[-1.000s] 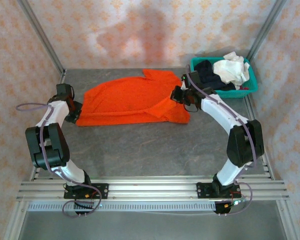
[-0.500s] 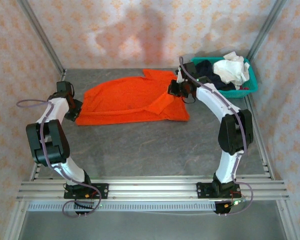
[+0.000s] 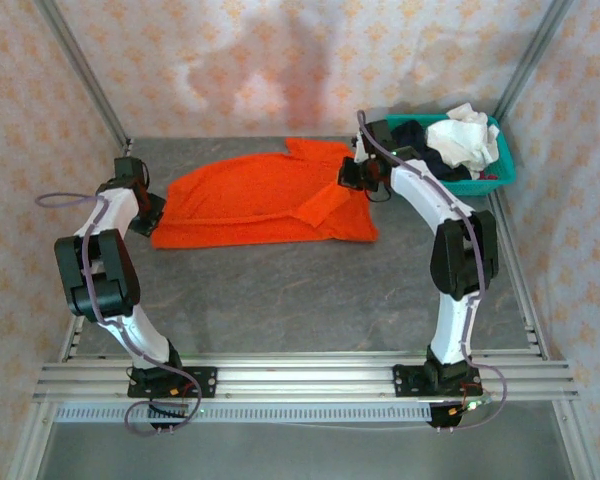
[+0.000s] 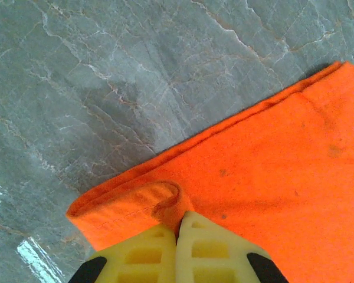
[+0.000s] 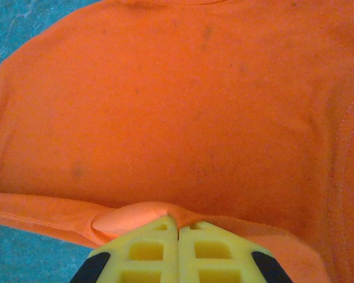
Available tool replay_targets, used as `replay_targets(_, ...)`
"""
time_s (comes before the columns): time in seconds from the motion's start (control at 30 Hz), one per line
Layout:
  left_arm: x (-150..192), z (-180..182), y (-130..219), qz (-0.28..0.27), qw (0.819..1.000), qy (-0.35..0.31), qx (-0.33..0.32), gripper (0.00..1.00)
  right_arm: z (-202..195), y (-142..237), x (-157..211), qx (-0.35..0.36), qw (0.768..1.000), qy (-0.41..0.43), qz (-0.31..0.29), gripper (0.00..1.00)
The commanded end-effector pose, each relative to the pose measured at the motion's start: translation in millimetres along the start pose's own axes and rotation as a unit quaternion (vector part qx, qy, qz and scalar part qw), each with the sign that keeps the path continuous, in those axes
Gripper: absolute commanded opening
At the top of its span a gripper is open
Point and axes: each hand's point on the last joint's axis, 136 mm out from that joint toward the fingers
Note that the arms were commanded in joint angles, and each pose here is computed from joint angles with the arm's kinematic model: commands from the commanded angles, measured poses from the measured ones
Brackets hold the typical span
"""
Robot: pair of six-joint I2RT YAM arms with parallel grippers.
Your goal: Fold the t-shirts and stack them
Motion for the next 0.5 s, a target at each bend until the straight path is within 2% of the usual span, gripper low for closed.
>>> replay_targets(0.0, -2, -8, 1, -0.002, 1.0, -0.001, -0.002, 0.0, -1, 0, -13, -0.004, 1.0, 0.003, -0.007, 0.0)
replay_targets(0.47, -13, -21, -5, -0.006, 1.0, -0.004, -0.005, 0.0, -7, -18, -26, 0.0, 1.0, -0.002, -0.001, 0.0)
Point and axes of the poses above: each hand's point on the last joint's axis, 136 mm out from that joint toward the fingers, its own y axis back along the fingers, its own z axis along the line the jaws close on, x = y × z, and after that the axes turned 1 degree about -y, right-handed
